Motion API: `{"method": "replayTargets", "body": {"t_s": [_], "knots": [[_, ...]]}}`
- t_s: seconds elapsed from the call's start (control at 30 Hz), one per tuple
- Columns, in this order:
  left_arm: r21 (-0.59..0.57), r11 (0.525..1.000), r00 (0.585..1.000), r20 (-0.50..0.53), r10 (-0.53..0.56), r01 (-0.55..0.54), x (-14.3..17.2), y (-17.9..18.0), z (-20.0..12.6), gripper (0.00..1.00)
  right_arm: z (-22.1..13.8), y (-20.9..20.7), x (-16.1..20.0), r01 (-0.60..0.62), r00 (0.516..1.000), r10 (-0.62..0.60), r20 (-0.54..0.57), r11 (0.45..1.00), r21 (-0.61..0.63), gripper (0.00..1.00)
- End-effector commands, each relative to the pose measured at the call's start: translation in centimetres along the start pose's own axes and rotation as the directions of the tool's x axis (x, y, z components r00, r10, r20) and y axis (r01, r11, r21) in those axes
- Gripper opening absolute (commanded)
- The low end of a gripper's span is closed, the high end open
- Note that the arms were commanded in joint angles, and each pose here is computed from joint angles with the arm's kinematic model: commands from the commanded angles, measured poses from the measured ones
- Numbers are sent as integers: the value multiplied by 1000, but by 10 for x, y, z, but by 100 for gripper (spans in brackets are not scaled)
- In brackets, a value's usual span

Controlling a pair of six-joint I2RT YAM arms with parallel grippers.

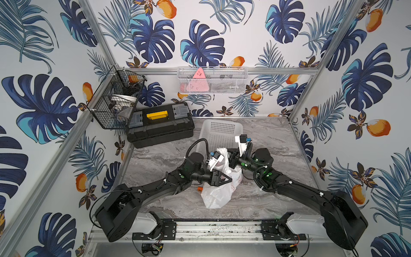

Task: Place the peach into a plastic bag & tie a knot
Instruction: Cross the plastic bag at the center of the board.

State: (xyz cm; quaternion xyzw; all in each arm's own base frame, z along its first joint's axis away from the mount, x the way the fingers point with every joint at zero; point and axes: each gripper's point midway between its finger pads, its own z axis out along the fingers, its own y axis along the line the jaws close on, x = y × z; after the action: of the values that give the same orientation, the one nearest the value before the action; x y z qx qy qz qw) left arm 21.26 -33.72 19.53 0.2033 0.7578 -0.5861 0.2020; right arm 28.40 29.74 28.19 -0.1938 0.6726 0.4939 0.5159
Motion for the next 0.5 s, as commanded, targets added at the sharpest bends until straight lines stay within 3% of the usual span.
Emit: {"method": "replayTargets", "body": {"t_s": [0.0,0.1,0.27,0.47], "knots": [[88,995,987,158,24,-38,-31,-22,3,48,-8,2,5,6,999,-7,-51,1000,-28,0],[68,997,989,144,34,-44,-26,-17,3,49,-21,-16,17,-47,996,46,-74,999,-23,0],[-57,995,996,37,86,-84,-2,0,-5,52,-31,-27,44,-56,991,47,-126,996,-70,0],[-102,987,989,-95,114,-124,18,-12,-28,54,-32,-27,46,-63,991,49,-122,992,-113,0]]}}
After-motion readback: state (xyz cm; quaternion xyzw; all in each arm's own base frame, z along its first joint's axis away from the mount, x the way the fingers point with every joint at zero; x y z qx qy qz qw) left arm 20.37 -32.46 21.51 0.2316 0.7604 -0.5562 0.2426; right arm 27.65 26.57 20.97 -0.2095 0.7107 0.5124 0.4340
